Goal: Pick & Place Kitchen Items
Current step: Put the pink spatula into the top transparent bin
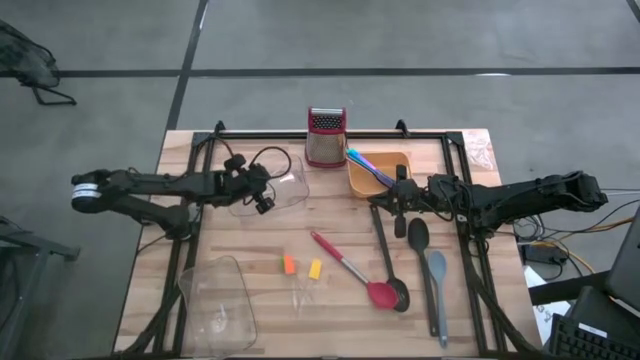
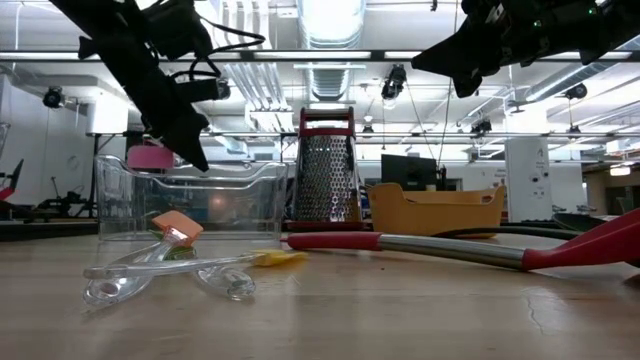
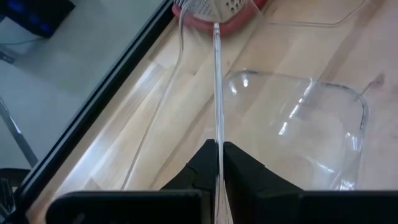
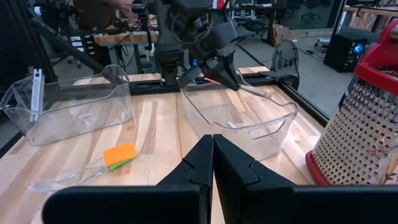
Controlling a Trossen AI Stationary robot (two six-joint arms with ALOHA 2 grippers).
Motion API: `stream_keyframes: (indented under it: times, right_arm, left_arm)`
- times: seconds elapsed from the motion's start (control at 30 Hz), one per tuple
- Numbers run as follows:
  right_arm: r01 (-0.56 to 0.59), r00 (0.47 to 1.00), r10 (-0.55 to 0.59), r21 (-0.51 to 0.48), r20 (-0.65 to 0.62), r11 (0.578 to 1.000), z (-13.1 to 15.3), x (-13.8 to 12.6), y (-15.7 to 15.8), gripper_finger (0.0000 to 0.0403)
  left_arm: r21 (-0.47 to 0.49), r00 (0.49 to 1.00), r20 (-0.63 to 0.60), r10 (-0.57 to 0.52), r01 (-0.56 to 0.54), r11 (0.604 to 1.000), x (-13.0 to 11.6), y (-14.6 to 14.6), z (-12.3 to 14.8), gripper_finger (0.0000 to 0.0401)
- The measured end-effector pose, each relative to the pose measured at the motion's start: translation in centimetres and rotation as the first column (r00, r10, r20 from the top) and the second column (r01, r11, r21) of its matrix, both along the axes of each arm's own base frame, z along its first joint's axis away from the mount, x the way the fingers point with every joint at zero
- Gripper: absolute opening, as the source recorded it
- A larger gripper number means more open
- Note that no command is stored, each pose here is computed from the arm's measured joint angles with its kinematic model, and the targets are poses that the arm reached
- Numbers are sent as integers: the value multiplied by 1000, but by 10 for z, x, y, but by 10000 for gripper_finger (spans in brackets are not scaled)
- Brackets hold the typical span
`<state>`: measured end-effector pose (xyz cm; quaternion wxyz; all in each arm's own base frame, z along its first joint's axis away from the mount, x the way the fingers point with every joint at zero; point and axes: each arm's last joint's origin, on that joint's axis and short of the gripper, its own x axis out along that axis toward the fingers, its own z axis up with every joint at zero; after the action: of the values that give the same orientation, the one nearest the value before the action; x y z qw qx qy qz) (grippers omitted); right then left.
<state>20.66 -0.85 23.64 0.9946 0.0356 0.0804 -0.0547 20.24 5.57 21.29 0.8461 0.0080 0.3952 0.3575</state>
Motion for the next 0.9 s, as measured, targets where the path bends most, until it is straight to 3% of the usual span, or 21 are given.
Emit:
stream_keyframes:
  times: [0.9]
  right_arm:
    - [0,1000,0,0,0,1000,0,0,0,8]
  left_arm:
    - [-41,998,-17,-55,55,998,-1,-1,-7,46]
